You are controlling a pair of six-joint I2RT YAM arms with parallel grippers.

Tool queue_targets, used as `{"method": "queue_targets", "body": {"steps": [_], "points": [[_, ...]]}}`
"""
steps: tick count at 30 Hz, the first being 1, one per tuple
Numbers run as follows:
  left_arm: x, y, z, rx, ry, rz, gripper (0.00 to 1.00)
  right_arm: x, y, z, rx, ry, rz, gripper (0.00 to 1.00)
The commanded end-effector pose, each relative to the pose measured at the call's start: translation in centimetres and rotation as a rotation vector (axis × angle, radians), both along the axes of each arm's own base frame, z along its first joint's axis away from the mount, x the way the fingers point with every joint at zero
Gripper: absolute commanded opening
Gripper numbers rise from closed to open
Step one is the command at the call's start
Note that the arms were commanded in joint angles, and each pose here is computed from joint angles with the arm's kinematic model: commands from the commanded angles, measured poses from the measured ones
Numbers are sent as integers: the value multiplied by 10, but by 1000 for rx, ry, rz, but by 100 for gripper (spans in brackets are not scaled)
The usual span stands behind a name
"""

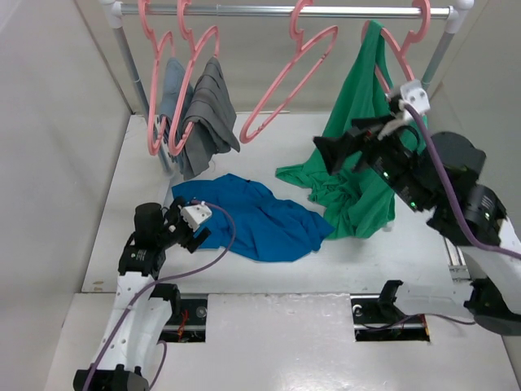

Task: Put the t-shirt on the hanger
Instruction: Grab a hanger with the right arm

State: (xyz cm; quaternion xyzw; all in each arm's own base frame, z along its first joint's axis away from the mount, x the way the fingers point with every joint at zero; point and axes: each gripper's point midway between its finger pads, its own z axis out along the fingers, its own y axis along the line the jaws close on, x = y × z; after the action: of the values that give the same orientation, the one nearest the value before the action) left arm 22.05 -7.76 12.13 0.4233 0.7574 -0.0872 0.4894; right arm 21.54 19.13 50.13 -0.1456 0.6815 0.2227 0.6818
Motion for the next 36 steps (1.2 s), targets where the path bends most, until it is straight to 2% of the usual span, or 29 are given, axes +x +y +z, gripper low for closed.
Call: {"method": "queue_targets", "body": {"steps": [1,5,11,14,19,25,32,35,36], "points": [[6,0,5,-24,-33,29,74,5,41,45,55,-88,108,98],[10,1,10,-38,-51,53,76,30,83,76,71,-140,123,100],[8,-1,13,-33,-66,40,81,63,96,93,173,-176,86,100],[7,0,9,-32,-57,40,81,84,102,83,214,-147,102,100],[6,-2,9,-39,-57,29,81,117,109,55,195,-93,56,100],[5,-4,12,-39,-70,16,81,140,123,21,220,4,98,99],[5,-4,12,-39,-70,16,82,150,126,4,228,36,102,88],[5,-4,12,-39,-70,16,82,145,122,1,223,42,101,78],[5,-4,12,-39,-70,16,82,148,118,-9,211,56,90,71]]}}
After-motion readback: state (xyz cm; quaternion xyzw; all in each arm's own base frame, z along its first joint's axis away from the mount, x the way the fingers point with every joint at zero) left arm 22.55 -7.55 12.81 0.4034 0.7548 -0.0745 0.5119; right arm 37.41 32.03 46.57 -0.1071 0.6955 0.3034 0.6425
